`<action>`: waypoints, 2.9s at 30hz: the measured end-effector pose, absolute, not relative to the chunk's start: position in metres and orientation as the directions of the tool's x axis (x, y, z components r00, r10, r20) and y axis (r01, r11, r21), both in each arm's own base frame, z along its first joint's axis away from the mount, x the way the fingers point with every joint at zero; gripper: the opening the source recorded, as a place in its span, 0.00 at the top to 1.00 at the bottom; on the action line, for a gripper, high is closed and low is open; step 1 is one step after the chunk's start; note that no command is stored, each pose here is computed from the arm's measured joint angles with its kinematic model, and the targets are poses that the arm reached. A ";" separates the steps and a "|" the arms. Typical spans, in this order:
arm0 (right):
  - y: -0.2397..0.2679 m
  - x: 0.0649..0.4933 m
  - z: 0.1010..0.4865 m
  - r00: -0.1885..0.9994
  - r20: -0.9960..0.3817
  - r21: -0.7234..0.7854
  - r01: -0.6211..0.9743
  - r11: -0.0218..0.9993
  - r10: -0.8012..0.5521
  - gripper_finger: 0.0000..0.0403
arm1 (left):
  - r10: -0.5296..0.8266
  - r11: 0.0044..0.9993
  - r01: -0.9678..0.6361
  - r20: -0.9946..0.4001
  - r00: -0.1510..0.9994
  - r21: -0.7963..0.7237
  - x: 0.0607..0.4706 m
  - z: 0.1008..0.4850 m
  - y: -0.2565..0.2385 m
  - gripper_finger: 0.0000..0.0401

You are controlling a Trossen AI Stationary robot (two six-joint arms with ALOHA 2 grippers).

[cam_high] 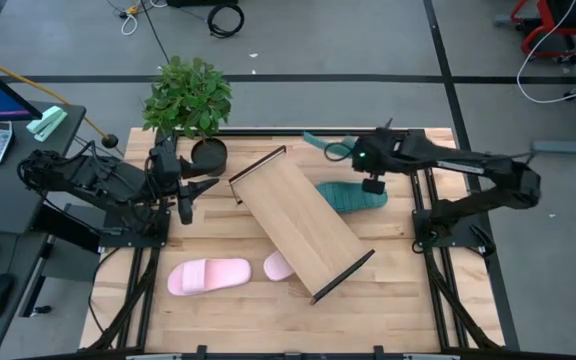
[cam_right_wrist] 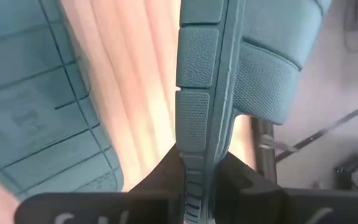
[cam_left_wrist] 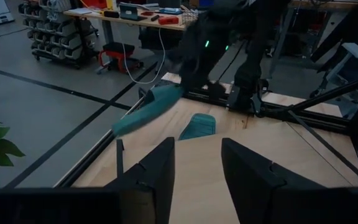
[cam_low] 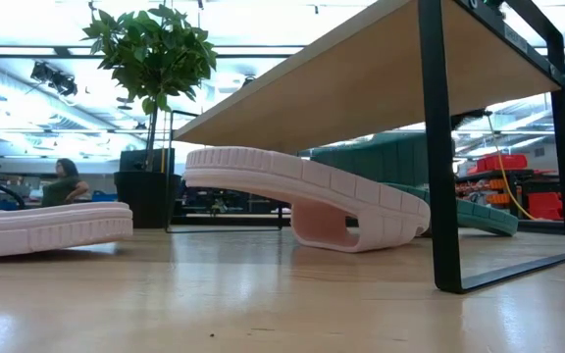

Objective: Pick and place slides into the shelf
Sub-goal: Put the top green slide on the shelf

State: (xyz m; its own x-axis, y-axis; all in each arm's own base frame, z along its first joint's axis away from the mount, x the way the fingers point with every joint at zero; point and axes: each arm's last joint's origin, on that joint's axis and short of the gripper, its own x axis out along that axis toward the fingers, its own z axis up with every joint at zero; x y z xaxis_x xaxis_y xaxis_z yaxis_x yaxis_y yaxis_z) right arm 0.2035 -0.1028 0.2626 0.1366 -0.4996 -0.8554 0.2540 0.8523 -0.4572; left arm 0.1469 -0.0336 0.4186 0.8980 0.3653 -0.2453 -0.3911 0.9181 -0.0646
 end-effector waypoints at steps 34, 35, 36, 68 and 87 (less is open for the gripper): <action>-0.046 0.265 0.383 0.650 -0.465 -0.885 -0.316 0.342 -0.602 0.89 | 0.365 0.909 -0.401 -0.244 0.898 -0.116 0.147 0.419 -0.034 0.65; -0.047 0.269 0.381 0.648 -0.463 -0.885 -0.310 0.346 -0.604 0.89 | 0.365 0.909 -0.401 -0.243 0.898 -0.117 0.147 0.419 -0.034 0.65; -0.049 0.272 0.380 0.648 -0.460 -0.887 -0.302 0.350 -0.607 0.89 | 0.365 0.909 -0.401 -0.244 0.898 -0.116 0.147 0.419 -0.034 0.66; -0.045 0.283 0.276 0.701 -0.394 -0.913 -0.221 0.344 -0.595 0.89 | 0.367 0.911 -0.401 -0.253 0.895 -0.099 0.147 0.418 -0.033 0.64; -0.062 0.283 0.263 0.713 -0.395 -0.905 -0.194 0.379 -0.579 0.89 | 0.367 0.911 -0.401 -0.254 0.895 -0.097 0.147 0.418 -0.033 0.64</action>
